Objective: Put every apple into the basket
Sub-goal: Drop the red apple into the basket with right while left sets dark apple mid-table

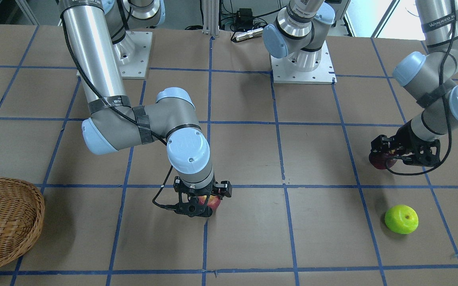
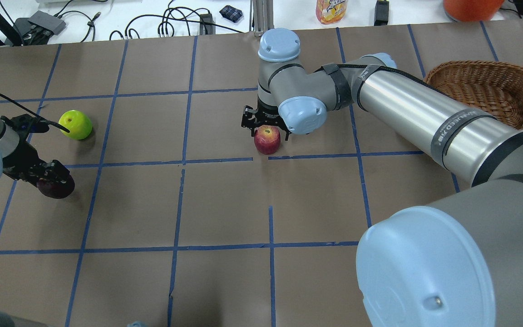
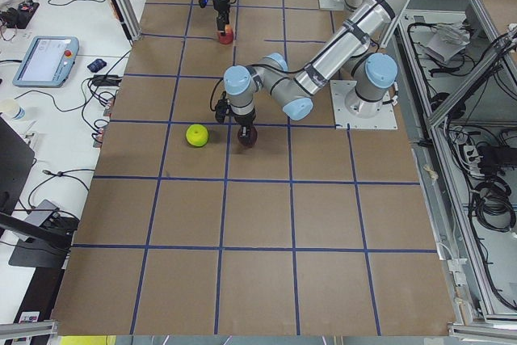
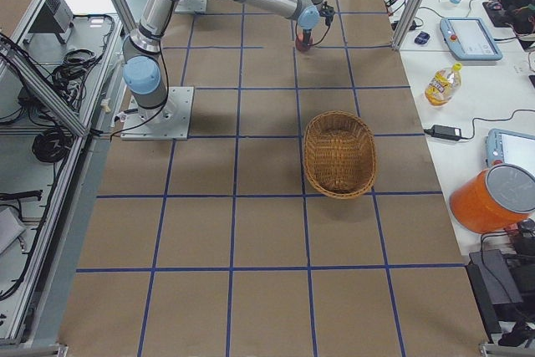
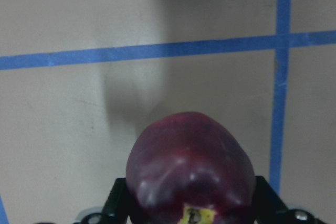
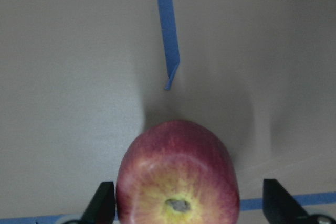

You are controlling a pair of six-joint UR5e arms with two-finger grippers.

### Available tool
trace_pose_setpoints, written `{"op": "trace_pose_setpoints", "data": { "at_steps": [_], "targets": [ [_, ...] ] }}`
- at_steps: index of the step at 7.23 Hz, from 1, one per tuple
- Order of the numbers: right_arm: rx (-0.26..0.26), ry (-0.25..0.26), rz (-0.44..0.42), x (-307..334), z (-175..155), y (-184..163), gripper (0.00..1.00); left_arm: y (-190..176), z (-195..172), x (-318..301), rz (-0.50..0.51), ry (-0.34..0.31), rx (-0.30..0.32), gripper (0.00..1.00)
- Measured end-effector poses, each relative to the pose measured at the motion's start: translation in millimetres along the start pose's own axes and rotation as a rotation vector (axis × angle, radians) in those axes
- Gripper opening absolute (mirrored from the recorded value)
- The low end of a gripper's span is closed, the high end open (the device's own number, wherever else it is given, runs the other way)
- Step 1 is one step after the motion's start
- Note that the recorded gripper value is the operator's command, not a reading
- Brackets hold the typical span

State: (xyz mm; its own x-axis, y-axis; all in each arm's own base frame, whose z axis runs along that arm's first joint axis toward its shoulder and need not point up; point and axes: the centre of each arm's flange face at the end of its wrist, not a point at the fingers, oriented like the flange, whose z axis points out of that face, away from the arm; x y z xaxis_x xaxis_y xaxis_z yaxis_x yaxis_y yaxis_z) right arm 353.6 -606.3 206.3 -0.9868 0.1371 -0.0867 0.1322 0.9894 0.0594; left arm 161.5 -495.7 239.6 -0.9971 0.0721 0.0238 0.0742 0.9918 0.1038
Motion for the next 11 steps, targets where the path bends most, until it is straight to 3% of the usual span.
{"op": "trace_pose_setpoints", "data": {
  "at_steps": [1, 2, 5, 7, 9, 11],
  "targets": [
    [-0.006, 0.0, 0.003, -0.4, 4.4, -1.2, 0.31, -10.1, -18.0, 40.8, 0.036, 0.01, 0.023, 0.0],
    [-0.006, -0.001, 0.004, -0.2, 5.1, -2.4, 0.0, -19.6, -26.2, 84.4, 0.075, 0.014, 0.039, 0.0],
    [0.011, -0.005, 0.021, 9.8, -10.4, -11.7, 0.0, -40.4, -23.7, 189.8, -0.047, 0.15, 0.075, 0.0],
    [0.024, -0.001, 0.076, 63.2, -71.0, -37.9, 0.0, -43.8, -21.5, 272.5, -0.105, 0.19, 0.087, 0.0],
    [0.017, 0.03, 0.074, 185.2, -143.6, -69.4, 0.0, -43.8, -12.1, 357.9, -0.178, 0.217, 0.138, 0.0],
    [0.014, 0.088, -0.003, 338.8, -179.5, -92.1, 0.0, -57.5, -6.1, 419.3, -0.217, 0.236, 0.203, 0.0]
  ]
}}
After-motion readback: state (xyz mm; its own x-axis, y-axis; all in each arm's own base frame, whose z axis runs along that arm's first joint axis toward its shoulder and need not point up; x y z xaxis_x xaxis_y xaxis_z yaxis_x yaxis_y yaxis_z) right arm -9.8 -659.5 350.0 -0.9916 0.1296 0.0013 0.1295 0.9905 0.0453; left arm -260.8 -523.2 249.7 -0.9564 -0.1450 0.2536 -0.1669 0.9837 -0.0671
